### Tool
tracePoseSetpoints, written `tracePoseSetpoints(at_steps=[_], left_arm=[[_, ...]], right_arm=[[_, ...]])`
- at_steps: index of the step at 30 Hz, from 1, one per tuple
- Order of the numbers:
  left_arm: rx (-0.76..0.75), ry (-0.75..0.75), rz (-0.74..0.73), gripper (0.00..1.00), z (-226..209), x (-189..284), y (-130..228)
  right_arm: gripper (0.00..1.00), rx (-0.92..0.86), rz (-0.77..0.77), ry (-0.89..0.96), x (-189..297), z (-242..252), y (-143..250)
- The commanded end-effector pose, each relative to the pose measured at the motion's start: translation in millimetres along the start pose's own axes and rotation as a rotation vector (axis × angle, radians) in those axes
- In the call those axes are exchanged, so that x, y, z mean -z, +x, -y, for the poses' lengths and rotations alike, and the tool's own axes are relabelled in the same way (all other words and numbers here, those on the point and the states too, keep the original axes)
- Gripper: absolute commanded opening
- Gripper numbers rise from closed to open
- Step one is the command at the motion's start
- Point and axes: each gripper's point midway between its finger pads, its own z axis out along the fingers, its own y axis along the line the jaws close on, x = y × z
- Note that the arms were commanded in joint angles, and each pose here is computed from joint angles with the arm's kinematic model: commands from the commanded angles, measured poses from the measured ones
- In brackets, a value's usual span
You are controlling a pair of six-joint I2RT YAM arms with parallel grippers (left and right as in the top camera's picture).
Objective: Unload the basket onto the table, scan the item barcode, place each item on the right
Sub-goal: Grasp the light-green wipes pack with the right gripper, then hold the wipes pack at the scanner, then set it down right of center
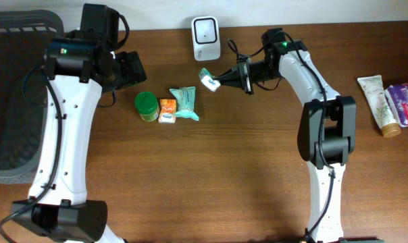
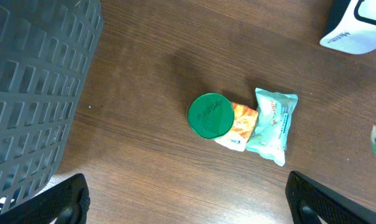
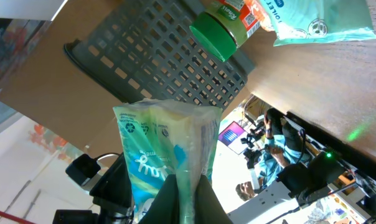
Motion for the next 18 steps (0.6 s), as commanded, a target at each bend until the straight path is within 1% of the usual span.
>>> tracePoseSetpoints(at_steps=[1, 6, 7, 8, 9, 11, 12, 13, 14, 15, 16, 17, 18], left_arm=[[-0.003, 0.001, 0.025, 0.99, -3.4, 7.5, -4.3], [-0.003, 0.001, 0.025, 0.99, -3.5, 7.5, -4.3], [-0.003, 0.001, 0.025, 0.99, -3.5, 7.5, -4.3], [-0.003, 0.001, 0.025, 0.99, -3.5, 7.5, -4.3], [-0.003, 0.001, 0.025, 0.99, -3.5, 7.5, -4.3], [-0.003, 0.001, 0.025, 0.99, -3.5, 7.5, -4.3], [-0.003, 0.001, 0.025, 0.99, -3.5, 7.5, -4.3], [-0.003, 0.001, 0.025, 0.99, -3.5, 7.5, -4.3], [-0.003, 0.001, 0.025, 0.99, -3.5, 7.5, -4.2], [-0.003, 0.001, 0.025, 0.99, -3.5, 7.5, -4.2], [-0.003, 0.001, 0.025, 0.99, -3.5, 7.5, -4.2], [-0.003, 0.001, 0.025, 0.99, -3.5, 7.5, -4.3], [-0.003, 0.001, 0.025, 0.99, -3.5, 7.5, -4.3]], right_arm=[[0.04, 0.066, -0.023, -0.001, -6.8, -17.9, 25.1], [0.04, 0.071, 0.087, 0.095, -12.5, -2.6, 6.6], [0.04, 0.102, 0.151, 0.145, -10.6, 4.9, -4.7], [0.04, 0.170, 0.277, 0.255, -2.3, 20.4, -27.6], [0.04, 0.188, 0.388, 0.370, 9.8, 37.5, -45.6], [0.04, 0.096, 0.619, 0.663, 52.1, 84.4, -68.5], [0.06, 0.065, 0.690, 0.767, 69.6, 98.6, -71.4], [0.17, 0.037, 0.748, 0.865, 86.0, 110.7, -71.6], [0.33, 0.034, 0.773, 0.926, 94.6, 116.9, -70.6], [0.59, 0.060, 0.768, 0.963, 96.8, 119.0, -70.0], [0.79, 0.117, 0.735, 0.995, 94.2, 119.7, -69.1], [0.83, 0.138, 0.724, 1.005, 91.9, 119.4, -68.7], [0.83, 0.157, 0.715, 1.013, 89.9, 118.8, -68.3]])
